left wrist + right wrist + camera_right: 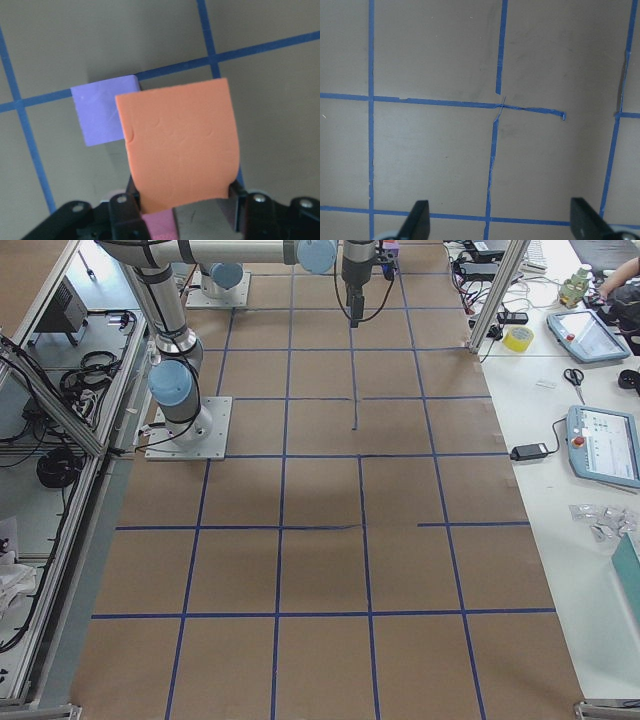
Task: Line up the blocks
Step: 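Lower the orange cube between the purple and pink cubes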
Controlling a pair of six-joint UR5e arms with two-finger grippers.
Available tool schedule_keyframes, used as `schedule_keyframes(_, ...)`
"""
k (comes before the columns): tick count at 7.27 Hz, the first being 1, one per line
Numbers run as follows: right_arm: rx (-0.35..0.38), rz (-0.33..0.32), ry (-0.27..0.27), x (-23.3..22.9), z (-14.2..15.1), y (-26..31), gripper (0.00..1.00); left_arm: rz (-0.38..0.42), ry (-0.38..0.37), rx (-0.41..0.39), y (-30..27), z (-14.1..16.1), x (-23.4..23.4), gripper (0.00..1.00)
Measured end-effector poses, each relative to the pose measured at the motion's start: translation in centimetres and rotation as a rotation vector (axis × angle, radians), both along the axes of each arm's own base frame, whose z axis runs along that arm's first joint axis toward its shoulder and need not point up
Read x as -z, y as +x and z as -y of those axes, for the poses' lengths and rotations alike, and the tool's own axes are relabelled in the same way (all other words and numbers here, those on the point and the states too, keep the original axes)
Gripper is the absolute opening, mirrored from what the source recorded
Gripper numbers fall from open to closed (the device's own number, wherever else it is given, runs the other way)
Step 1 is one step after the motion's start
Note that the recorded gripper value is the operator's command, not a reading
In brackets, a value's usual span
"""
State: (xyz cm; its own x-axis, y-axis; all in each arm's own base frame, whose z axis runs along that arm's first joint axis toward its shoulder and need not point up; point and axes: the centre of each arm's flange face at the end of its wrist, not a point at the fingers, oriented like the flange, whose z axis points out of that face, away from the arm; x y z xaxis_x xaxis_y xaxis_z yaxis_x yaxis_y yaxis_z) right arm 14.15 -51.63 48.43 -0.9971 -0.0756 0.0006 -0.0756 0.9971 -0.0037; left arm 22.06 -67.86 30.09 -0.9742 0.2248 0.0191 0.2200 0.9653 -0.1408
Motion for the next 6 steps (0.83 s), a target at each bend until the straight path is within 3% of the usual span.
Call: schedule_keyframes(6,0.001,-0.001,0.0,0.0,0.0,0.0,1.0,-0.067,0.05,0.012,2.8,-1.7,5.5,0.0)
